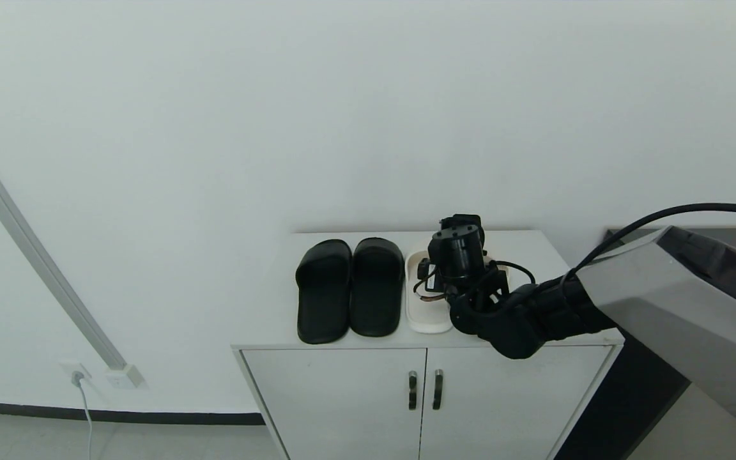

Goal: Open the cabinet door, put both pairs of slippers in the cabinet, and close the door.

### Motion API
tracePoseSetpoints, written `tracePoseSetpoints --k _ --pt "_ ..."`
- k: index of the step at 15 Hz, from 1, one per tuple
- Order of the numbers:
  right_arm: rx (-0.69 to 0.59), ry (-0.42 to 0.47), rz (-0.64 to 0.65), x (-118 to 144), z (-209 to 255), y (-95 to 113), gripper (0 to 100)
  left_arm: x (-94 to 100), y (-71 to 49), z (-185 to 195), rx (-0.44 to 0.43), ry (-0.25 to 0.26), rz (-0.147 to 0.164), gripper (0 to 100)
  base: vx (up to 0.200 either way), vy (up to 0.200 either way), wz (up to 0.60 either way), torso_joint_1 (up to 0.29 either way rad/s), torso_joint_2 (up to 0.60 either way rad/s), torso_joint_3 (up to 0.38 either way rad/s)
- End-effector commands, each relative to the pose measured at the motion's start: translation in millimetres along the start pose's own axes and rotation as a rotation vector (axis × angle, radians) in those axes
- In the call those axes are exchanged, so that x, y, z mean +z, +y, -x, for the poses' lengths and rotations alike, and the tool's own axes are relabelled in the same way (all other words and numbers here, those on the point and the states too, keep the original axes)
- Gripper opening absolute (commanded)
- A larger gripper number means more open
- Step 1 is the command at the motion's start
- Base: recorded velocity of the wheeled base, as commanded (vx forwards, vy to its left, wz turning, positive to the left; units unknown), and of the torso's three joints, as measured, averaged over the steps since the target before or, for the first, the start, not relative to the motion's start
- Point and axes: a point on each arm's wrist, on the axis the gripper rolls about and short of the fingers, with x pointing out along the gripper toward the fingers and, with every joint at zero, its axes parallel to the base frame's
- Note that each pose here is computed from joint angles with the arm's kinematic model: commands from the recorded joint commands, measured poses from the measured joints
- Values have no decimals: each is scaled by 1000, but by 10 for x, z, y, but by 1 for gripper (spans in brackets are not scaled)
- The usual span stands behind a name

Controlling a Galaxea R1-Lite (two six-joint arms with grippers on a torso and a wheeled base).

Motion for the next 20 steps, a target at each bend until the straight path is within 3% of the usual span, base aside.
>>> tracePoseSetpoints --k 1,7,8,16,20 --pt "-13 -4 -5 -7 -96 -16 100 1 0 -1 1 2 1 0 0 0 0 0 0 0" --pt "-18 -16 -13 29 -198 -51 100 1 0 -1 1 2 1 0 0 0 0 0 0 0" --pt "-18 -17 -11 31 -198 -51 0 1 0 -1 1 2 1 0 0 0 0 0 0 0" --pt "-22 -16 42 111 -84 -133 0 1 0 -1 1 2 1 0 0 0 0 0 0 0" --pt "13 -40 48 406 306 -247 0 0 0 -2 2 0 1 0 0 0 0 0 0 0"
